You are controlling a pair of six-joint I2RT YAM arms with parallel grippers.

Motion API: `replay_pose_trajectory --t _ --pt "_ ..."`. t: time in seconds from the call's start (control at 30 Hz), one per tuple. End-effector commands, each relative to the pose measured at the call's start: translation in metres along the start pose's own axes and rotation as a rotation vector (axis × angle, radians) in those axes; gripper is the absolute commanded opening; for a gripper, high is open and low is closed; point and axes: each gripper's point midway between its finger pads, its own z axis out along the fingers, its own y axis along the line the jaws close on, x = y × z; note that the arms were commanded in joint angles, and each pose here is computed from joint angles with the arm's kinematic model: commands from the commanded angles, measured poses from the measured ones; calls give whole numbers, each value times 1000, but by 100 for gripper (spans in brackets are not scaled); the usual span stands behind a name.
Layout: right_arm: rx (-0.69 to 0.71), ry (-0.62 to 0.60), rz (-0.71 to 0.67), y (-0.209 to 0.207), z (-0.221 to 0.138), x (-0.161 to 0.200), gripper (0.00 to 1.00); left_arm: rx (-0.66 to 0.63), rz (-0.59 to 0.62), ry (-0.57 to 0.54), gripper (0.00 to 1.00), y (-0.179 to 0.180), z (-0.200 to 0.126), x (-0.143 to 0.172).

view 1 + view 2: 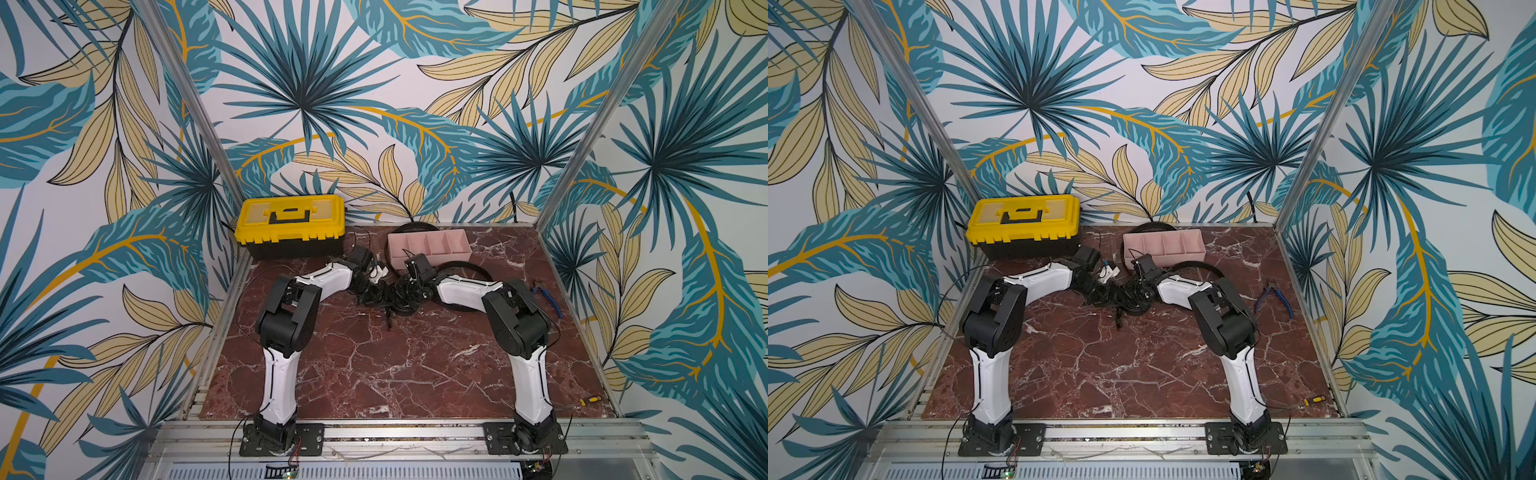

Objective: Place the belts into the storage roll
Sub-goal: Roll the belt at the center of the board.

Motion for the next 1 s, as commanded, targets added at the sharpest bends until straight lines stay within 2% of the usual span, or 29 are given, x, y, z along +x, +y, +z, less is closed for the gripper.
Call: replay_pose_trajectory --t 0.0,0.13,0.47,0.63,0.97 --pt "97 -4 51 -43 25 3 15 105 56 -5 43 -49 -6 5" --pt "102 -10 53 -44 23 3 19 93 44 -4 43 -45 -5 6" --pt "114 -24 69 -49 17 4 22 8 -14 -44 47 -29 -5 -2" --pt "92 -38 45 -37 12 -1 22 -52 -82 -71 46 -13 -12 3" --pt "63 -50 11 -18 2 -5 22 -73 -119 -109 43 -15 -21 -3"
